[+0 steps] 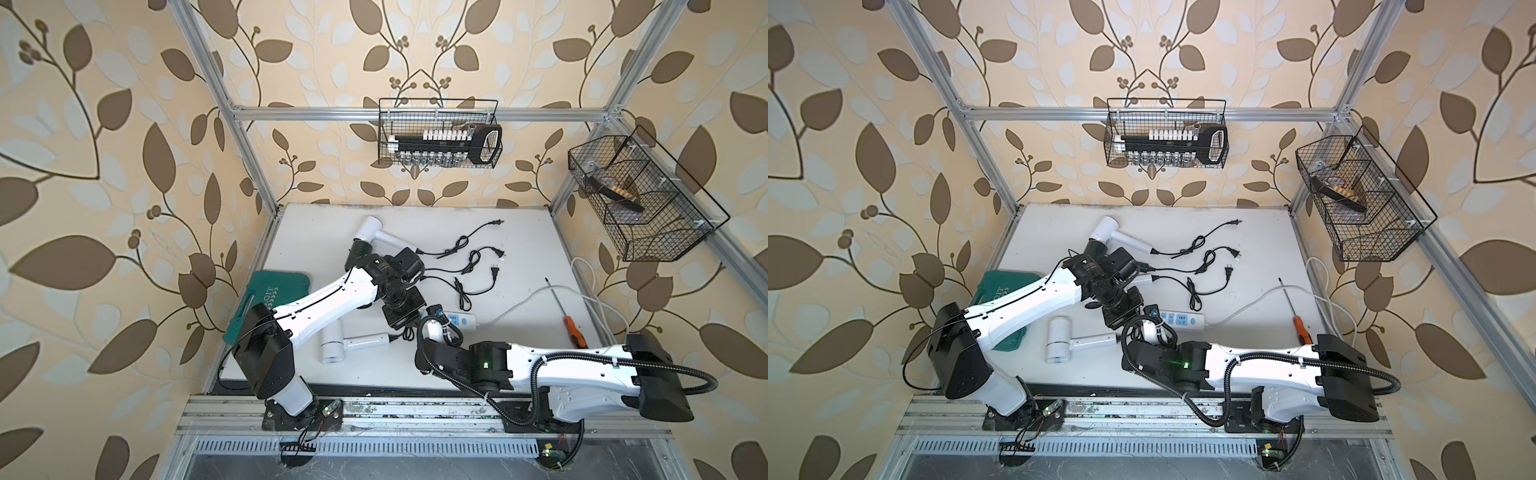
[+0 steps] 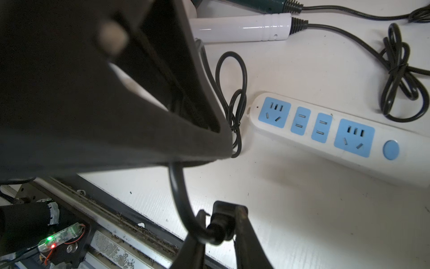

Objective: Charge the blow dryers
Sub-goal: Pick up the plug from the center of the board, then insert the plug into the socket.

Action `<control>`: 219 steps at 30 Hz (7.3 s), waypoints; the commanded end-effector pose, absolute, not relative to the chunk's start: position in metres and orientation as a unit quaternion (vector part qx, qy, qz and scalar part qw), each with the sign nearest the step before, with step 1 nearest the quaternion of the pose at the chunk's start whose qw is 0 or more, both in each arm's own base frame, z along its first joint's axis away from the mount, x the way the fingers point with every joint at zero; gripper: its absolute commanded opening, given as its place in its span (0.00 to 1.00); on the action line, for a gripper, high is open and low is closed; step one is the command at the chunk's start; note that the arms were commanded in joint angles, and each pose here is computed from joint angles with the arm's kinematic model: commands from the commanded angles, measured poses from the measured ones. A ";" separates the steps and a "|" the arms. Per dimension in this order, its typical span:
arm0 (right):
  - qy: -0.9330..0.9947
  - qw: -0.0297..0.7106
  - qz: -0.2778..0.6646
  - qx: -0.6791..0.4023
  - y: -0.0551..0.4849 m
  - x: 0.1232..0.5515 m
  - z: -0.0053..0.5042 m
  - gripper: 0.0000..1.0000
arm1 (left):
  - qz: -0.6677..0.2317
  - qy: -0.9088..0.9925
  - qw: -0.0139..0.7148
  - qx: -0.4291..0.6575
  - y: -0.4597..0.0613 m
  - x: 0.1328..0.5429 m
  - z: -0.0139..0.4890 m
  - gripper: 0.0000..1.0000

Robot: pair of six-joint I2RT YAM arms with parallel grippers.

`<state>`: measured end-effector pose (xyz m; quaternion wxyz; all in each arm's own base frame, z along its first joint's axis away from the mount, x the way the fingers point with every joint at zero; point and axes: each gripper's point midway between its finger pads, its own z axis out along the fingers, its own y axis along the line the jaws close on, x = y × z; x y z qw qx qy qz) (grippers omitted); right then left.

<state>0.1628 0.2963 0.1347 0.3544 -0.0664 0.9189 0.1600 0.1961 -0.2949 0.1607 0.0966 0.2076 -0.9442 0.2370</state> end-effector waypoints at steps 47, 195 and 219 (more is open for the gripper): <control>0.933 0.318 0.158 -0.063 0.273 0.246 0.153 0.00 | 0.230 -0.960 -0.102 0.125 -0.192 0.213 0.190 0.99; 0.935 0.339 -0.020 0.107 0.268 0.281 0.076 0.00 | 0.174 -0.972 -0.158 -0.023 -0.161 0.200 0.159 0.99; 0.931 0.349 -0.040 0.098 0.262 0.284 0.073 0.00 | 0.178 -0.971 -0.159 -0.023 -0.162 0.199 0.160 0.99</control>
